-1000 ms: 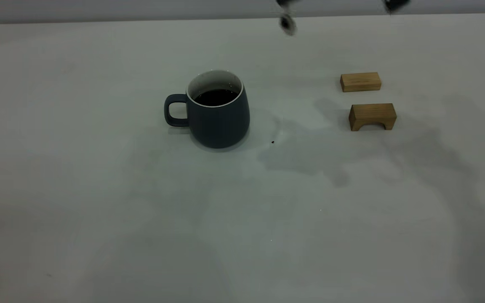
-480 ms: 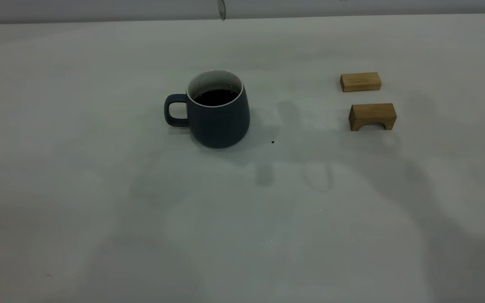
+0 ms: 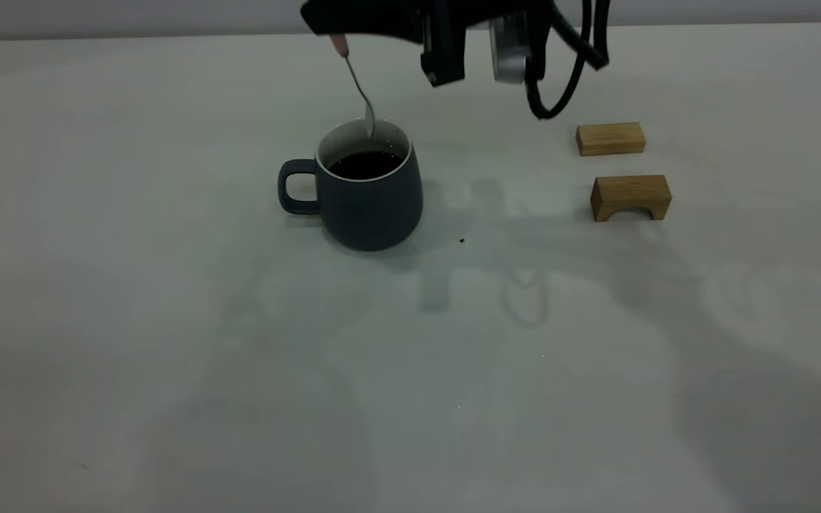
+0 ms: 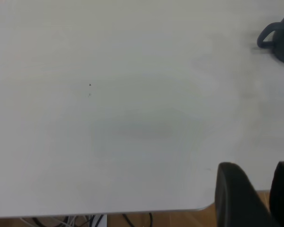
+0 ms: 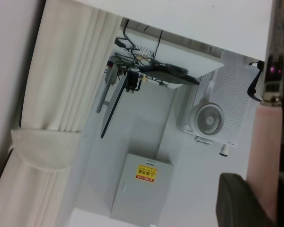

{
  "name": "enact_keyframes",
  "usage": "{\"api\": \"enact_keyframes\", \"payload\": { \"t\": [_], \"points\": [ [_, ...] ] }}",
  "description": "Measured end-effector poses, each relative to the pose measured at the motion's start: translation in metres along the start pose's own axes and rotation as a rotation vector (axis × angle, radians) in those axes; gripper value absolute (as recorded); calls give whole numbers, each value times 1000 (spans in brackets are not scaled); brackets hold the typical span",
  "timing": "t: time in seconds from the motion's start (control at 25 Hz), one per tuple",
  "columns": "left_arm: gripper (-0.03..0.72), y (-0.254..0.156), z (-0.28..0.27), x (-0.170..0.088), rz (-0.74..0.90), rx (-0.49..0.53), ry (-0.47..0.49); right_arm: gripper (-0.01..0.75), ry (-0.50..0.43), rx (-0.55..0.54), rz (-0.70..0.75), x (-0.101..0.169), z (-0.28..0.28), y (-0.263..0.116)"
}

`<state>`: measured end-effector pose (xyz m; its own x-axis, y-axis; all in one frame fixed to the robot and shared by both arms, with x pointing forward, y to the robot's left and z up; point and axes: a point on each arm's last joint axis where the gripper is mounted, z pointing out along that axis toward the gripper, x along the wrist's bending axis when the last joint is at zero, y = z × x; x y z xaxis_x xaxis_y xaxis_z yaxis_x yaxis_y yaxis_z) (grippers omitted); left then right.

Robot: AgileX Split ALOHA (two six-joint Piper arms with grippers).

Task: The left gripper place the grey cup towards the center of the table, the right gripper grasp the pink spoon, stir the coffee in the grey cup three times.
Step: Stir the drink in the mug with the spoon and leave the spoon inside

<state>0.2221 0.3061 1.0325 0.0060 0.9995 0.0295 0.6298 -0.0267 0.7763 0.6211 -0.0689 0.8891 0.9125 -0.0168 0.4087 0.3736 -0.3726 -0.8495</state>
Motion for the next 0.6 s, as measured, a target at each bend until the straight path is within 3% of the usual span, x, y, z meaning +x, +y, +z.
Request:
{"api": "enact_keyframes", "payload": {
  "t": [0.6],
  "points": [
    [247, 0, 0, 0, 0, 0, 0, 146, -26, -34, 71, -9, 31, 65]
  ]
}}
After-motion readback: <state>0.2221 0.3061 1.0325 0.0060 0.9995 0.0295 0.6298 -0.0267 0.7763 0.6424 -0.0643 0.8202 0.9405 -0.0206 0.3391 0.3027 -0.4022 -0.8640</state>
